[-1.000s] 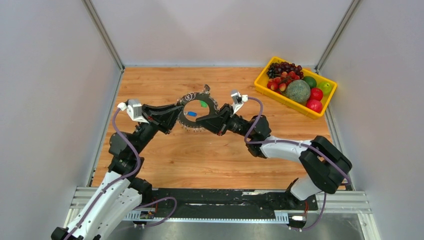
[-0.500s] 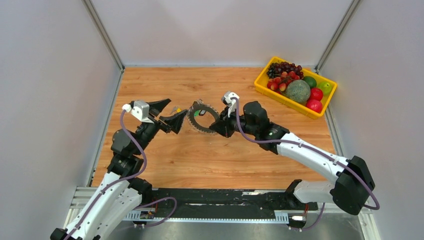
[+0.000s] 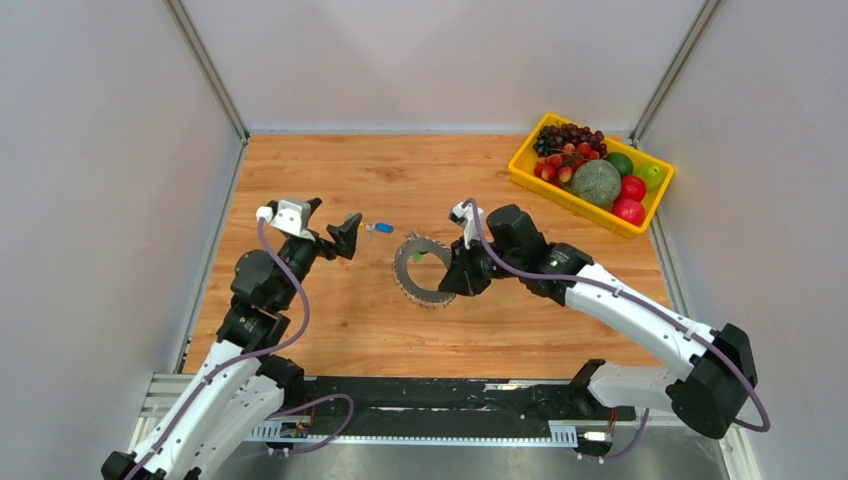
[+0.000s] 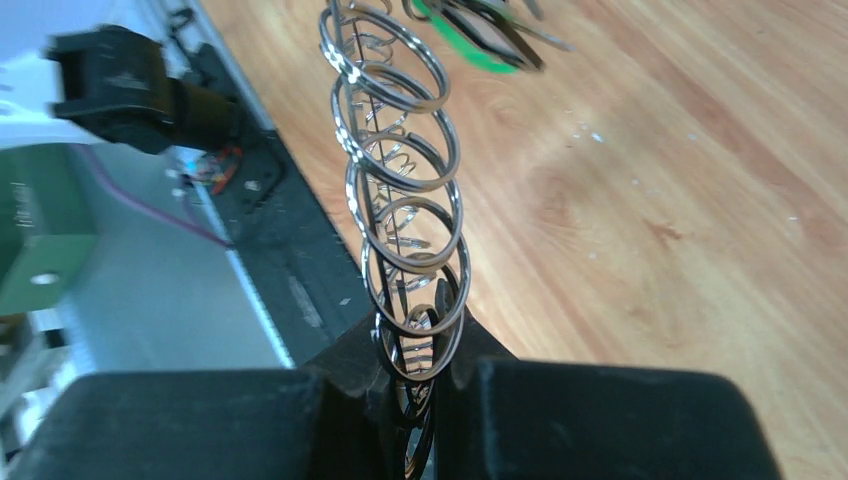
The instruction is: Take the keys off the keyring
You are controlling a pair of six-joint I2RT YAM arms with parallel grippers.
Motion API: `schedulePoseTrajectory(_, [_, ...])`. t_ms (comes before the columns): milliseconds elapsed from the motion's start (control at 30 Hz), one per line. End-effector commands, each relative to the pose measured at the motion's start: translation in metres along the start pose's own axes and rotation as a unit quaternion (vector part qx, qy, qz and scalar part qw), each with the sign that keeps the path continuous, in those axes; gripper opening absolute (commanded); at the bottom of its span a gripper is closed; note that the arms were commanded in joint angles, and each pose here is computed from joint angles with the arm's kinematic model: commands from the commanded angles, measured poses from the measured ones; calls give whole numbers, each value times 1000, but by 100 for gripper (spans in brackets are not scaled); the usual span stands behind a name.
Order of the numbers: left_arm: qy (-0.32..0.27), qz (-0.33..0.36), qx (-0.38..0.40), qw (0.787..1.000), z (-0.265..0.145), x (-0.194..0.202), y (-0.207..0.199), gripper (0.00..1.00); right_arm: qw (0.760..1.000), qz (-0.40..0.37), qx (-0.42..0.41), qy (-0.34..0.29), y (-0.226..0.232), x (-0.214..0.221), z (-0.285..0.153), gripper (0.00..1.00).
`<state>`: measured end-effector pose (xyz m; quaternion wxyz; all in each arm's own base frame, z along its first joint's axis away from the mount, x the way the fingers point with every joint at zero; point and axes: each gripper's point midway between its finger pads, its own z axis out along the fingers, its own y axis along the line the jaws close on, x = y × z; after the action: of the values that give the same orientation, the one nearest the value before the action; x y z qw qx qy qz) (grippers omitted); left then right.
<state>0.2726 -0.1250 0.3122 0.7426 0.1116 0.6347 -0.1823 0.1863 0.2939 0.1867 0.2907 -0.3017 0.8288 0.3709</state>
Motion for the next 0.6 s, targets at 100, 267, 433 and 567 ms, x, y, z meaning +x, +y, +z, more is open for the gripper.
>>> schedulePoseTrajectory(100, [20,56,-8,998,3,8,8,100,982,112,-103,-111,56,-86,-71,0])
schedulePoseTrajectory(267, [23,75,53,995,3,16,-11,100,943,261,-146,-146,63,-131,-105,0])
schedulePoseTrajectory(433, [10,82,99,992,1,15,-27,100,880,415,-220,-72,77,-146,-104,0])
schedulePoseTrajectory(567, [-7,84,129,988,0,13,-37,100,856,444,-261,-41,84,-151,-101,0])
